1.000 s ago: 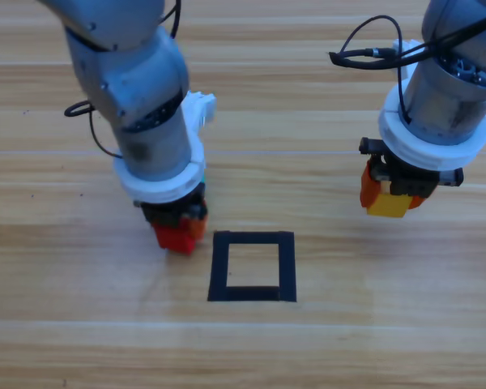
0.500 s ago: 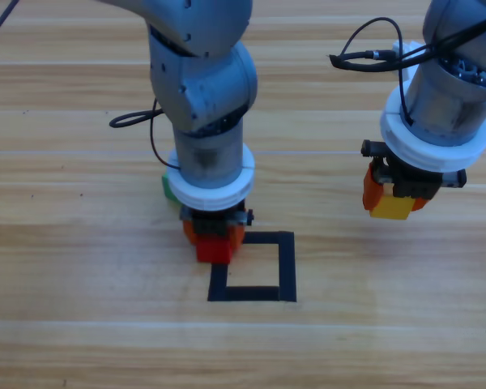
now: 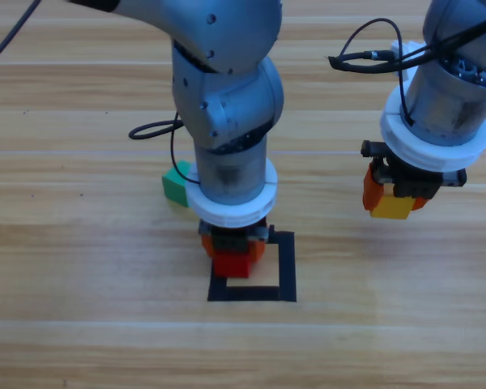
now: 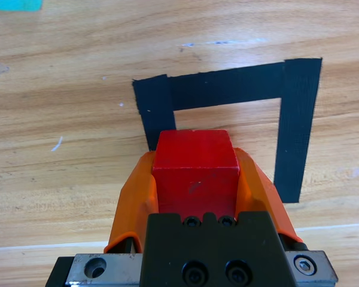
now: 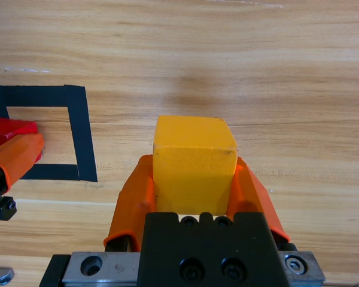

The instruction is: Stack the blocks in the rectangular block: red at the bottom, yellow in the middle, green on top

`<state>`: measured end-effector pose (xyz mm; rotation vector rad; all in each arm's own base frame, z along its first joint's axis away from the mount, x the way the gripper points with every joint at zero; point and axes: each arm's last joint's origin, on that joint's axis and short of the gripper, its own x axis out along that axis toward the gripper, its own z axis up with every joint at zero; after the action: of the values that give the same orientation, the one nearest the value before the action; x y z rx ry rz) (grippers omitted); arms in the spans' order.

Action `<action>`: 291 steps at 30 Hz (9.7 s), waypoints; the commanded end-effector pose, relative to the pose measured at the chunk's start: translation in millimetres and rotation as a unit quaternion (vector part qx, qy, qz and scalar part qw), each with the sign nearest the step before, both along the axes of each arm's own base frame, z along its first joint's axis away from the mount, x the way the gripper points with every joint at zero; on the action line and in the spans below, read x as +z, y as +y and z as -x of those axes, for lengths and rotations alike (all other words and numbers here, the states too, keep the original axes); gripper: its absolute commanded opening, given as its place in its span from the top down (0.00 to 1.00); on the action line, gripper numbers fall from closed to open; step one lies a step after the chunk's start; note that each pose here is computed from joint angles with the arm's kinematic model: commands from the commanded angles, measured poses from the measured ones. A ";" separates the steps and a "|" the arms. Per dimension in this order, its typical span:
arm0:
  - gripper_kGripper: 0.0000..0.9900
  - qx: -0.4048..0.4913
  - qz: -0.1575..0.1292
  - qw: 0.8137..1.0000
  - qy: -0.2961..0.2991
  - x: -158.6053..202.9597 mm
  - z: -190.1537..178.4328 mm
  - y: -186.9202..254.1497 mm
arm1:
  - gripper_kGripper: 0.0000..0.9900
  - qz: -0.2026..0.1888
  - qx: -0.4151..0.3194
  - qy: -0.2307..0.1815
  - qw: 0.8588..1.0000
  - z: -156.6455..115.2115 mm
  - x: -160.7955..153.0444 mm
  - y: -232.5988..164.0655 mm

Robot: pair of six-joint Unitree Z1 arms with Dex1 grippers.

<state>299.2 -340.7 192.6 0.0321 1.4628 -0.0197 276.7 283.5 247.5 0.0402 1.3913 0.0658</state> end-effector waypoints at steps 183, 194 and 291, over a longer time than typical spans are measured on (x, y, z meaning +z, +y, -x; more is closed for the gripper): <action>0.00 -0.182 0.091 0.973 -0.104 180.0 -71.3 266.1 | 0.81 0.050 -0.014 0.090 0.995 13.6 -40.3 158.6; 0.00 -0.203 0.065 0.973 -0.092 184.3 -88.2 243.7 | 0.81 0.057 -0.027 0.067 0.996 6.9 -41.7 157.6; 0.00 -0.197 -0.039 0.979 0.046 2.1 -129.7 74.6 | 0.00 -0.095 0.304 -0.248 0.915 98.3 51.8 -91.4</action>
<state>425.3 -261.4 224.5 0.3497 1.4759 -0.2995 173.3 193.8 311.4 -0.2269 0.7992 0.6940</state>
